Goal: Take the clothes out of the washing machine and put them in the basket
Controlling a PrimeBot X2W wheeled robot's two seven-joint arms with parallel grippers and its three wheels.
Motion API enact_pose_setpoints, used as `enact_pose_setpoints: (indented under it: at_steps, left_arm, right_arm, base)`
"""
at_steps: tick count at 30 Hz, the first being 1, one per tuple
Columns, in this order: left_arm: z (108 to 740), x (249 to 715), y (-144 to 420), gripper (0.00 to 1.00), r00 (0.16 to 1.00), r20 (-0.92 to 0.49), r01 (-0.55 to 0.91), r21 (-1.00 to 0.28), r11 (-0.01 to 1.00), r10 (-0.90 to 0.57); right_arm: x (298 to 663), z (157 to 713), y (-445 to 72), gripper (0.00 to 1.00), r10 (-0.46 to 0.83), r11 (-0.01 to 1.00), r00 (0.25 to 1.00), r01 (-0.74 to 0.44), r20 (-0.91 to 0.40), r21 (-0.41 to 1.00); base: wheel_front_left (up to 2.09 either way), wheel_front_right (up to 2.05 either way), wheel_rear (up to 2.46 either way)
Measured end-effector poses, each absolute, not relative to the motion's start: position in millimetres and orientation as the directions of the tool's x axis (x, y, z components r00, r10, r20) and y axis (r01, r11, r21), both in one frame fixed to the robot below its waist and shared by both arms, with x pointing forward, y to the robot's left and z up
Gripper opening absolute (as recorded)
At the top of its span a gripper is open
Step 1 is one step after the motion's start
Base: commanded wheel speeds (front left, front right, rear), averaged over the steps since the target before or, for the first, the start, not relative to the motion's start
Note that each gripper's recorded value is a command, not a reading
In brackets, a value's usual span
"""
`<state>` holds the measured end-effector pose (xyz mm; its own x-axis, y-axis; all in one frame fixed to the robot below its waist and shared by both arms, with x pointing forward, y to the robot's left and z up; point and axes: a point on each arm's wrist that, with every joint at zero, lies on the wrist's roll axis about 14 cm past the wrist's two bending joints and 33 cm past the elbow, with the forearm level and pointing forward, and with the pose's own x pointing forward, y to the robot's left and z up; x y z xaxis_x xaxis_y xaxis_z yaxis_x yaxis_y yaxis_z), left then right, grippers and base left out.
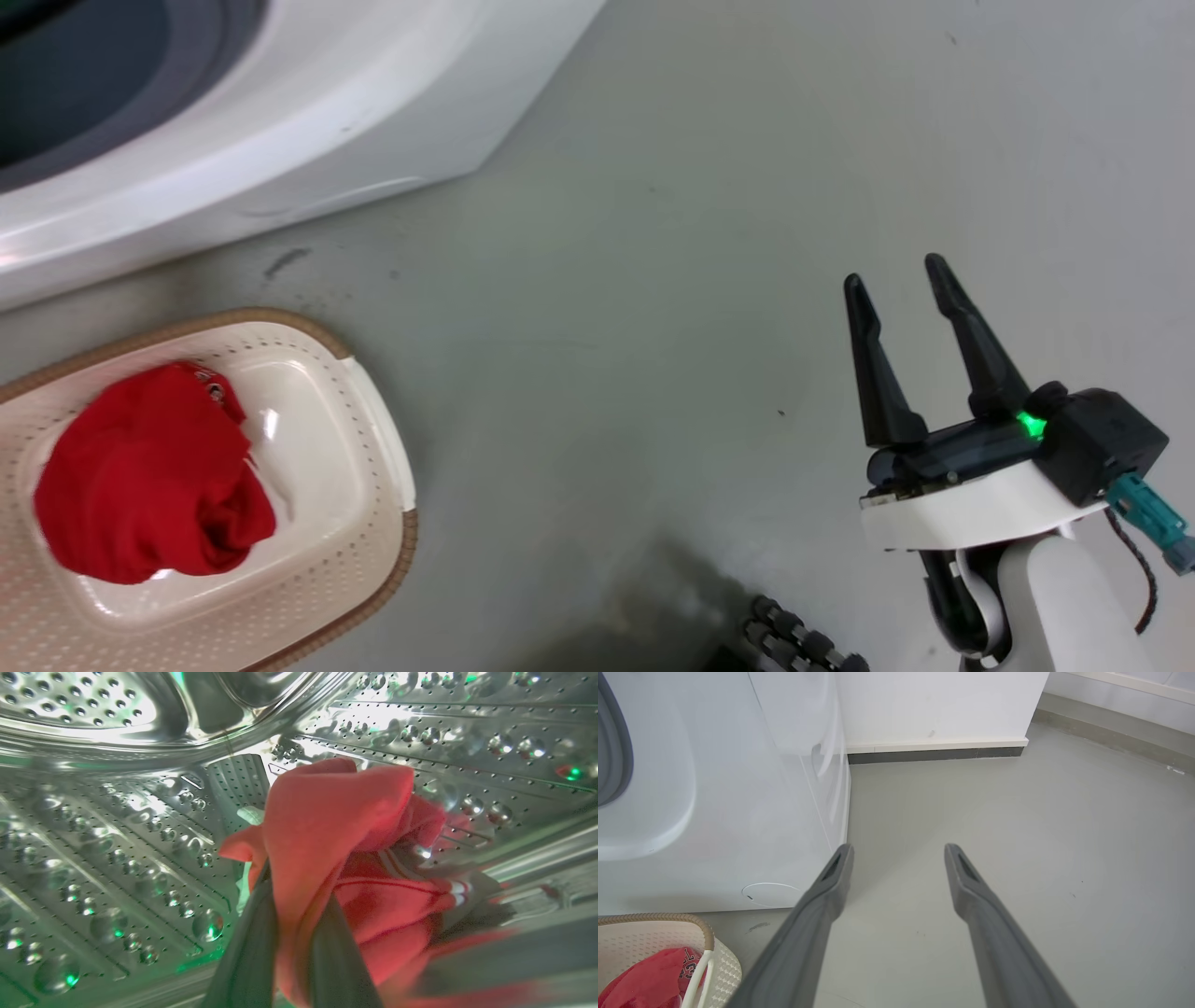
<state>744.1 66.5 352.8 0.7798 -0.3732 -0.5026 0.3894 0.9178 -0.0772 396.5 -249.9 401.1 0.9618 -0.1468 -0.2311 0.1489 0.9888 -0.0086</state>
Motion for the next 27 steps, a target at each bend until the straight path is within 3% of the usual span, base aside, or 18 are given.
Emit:
enact_pose_setpoints:
  at_steps: [19,27]
  left_arm:
    - [419.6,655.8,101.7,0.00,0.864,-0.324,0.405,-0.009,0.914,-0.386]
    - [457.7,616.2,108.1,0.00,0.899,-0.180,0.409,0.014,0.913,-0.400]
  right_arm:
    - [398.4,450.2,-239.9,1.00,-0.103,0.995,0.991,0.101,-0.084,-0.029]
    - [391.0,470.6,-231.3,1.00,-0.079,0.997,0.997,0.078,-0.027,-0.024]
  base:
    - [0.00,0.00,0.00]
    - [0.00,0.00,0.00]
